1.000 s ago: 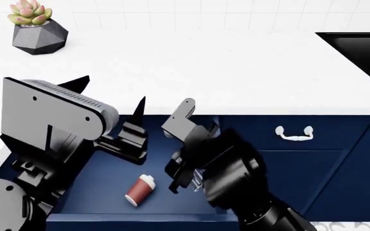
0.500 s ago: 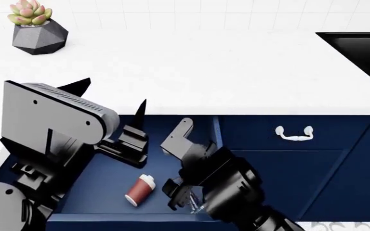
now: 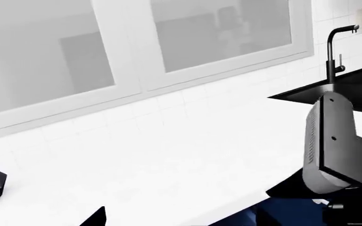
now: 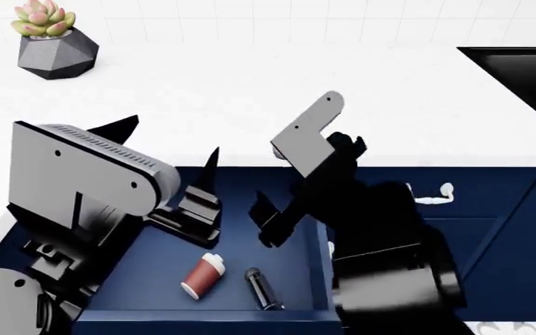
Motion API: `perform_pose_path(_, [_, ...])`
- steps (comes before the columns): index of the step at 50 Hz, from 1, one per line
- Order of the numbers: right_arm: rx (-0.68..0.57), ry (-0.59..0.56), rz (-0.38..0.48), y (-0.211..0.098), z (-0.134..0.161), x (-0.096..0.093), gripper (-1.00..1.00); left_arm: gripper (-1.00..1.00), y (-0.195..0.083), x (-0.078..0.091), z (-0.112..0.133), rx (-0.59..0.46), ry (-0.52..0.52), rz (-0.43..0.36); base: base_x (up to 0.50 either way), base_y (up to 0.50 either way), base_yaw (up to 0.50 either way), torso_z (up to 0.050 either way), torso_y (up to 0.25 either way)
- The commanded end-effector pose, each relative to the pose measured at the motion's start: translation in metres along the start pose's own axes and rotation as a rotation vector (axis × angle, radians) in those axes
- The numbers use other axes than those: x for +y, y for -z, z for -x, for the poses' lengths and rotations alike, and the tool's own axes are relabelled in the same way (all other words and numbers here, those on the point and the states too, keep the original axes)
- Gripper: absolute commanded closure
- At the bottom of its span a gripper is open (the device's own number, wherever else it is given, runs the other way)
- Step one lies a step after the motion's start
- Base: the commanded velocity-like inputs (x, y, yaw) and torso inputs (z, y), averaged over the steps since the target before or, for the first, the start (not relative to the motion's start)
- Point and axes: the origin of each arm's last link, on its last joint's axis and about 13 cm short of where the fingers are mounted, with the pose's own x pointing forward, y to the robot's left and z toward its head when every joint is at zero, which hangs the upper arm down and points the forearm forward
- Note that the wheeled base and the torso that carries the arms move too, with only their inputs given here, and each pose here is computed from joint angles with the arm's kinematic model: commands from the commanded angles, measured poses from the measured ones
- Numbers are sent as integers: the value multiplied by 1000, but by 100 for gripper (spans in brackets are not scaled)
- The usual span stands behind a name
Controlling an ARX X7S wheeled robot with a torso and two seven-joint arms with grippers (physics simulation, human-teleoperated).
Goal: Pick and place the shaker into the drawer. Then close the cabinet.
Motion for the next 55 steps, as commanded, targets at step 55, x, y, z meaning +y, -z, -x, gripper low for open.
perform_pose_path(55, [-217, 326, -102, 6, 88, 1, -100, -100, 9, -11, 1, 11, 45, 10, -153, -352, 0, 0, 0])
